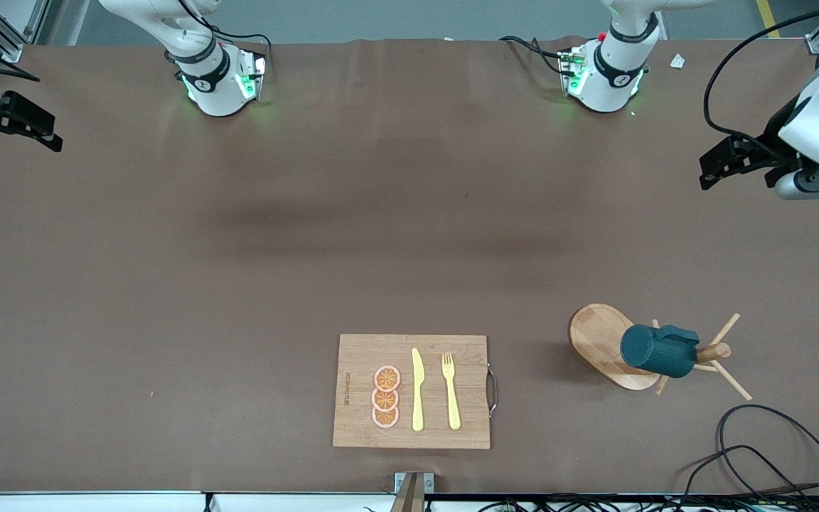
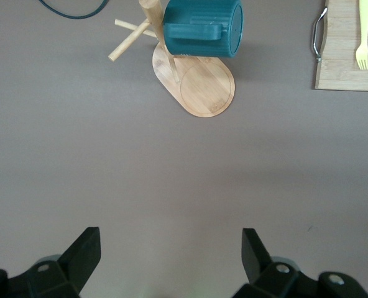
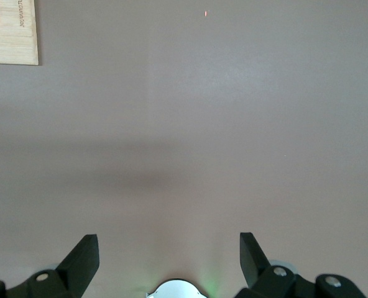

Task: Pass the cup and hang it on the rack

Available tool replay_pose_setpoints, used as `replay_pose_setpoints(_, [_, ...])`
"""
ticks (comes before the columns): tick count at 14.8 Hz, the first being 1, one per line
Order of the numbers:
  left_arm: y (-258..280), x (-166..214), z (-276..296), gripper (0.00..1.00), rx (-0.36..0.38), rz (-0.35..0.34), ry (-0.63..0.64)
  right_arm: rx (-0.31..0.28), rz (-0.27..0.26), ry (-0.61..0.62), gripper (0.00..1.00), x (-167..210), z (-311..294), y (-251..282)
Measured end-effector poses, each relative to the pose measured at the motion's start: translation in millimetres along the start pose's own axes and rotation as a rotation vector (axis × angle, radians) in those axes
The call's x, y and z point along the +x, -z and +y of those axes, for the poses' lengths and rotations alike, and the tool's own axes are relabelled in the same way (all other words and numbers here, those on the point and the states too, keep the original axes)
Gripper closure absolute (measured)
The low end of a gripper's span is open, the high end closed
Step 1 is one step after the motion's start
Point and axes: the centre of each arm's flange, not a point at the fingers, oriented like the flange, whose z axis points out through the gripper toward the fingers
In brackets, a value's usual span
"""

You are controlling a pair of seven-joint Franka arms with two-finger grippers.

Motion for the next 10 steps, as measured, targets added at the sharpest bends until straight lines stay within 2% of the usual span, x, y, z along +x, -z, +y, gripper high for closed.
replay_pose_setpoints(10, [5.0, -7.6, 1.8, 0.0, 0.003, -0.009, -0.018, 0.004, -0.01, -0.03, 0.0, -1.7, 14.9, -1.9])
